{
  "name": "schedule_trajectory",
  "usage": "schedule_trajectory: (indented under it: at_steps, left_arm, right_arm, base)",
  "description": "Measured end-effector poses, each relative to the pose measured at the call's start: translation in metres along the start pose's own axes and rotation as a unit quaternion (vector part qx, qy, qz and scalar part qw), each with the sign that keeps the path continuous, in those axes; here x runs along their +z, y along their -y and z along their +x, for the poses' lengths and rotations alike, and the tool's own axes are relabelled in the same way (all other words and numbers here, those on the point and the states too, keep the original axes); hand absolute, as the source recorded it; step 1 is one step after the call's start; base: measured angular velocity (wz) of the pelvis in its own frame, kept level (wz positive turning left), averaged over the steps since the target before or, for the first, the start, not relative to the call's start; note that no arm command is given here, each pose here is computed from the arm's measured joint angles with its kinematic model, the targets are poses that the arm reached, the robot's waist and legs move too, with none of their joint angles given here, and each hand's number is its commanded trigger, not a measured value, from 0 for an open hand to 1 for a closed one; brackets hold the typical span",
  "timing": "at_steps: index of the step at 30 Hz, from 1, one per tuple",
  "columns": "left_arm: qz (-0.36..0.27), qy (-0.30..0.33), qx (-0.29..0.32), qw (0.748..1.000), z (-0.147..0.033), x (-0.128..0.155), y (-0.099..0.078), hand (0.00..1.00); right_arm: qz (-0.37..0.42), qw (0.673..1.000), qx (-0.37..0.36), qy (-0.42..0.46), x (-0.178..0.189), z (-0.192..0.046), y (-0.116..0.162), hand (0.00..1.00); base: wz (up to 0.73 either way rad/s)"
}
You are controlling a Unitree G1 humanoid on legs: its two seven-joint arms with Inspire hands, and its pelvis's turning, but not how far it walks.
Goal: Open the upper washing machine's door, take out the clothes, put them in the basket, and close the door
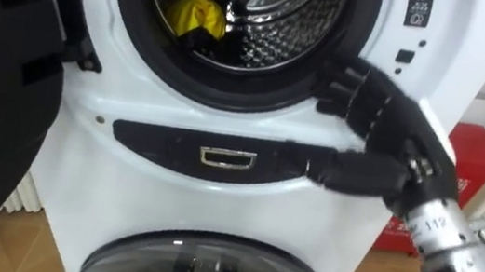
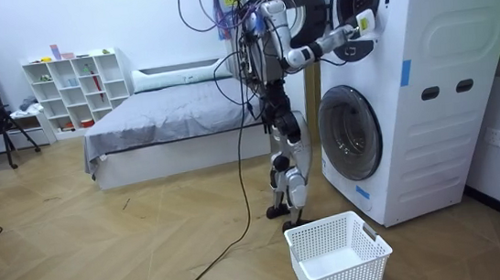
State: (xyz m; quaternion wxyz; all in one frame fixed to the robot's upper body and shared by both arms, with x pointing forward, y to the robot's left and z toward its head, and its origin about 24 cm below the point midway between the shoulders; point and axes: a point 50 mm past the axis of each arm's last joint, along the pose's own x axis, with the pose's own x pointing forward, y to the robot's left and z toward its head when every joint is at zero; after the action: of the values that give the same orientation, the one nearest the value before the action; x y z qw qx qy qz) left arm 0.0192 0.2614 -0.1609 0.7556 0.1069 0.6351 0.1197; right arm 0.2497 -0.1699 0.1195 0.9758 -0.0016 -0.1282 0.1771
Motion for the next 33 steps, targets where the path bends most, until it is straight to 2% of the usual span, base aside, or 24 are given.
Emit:
schedule_trajectory:
  at_steps: [5, 8, 15, 23, 33]
  left_arm:
    - [-0.001, 0.013, -0.012, 1.000, 0.000, 0.003, 0.002, 0.00]
    - [0.001, 0.021, -0.018, 1.000, 0.000, 0.004, 0.002, 0.00]
    - [0.007, 0.022, -0.033, 0.999, 0.000, 0.005, 0.006, 0.00]
    - [0.000, 0.051, -0.036, 0.998, 0.001, 0.024, 0.008, 0.00]
    - [-0.012, 0.062, -0.038, 0.997, 0.001, 0.026, 0.008, 0.00]
  right_arm:
    - [0.030, 0.998, 0.055, 0.006, -0.006, -0.010, -0.014, 0.00]
    - [0.045, 0.995, 0.091, -0.025, -0.017, -0.016, -0.024, 0.00]
    - [0.059, 0.991, 0.120, -0.011, -0.016, -0.018, -0.031, 0.00]
    - [0.076, 0.987, 0.144, 0.003, -0.017, -0.019, -0.042, 0.00]
    - [0.076, 0.983, 0.169, 0.015, -0.007, -0.017, -0.047, 0.00]
  base:
    - [0.00]
    - [0.01]
    - [-0.01]
    - [-0.04]
    - [0.01]
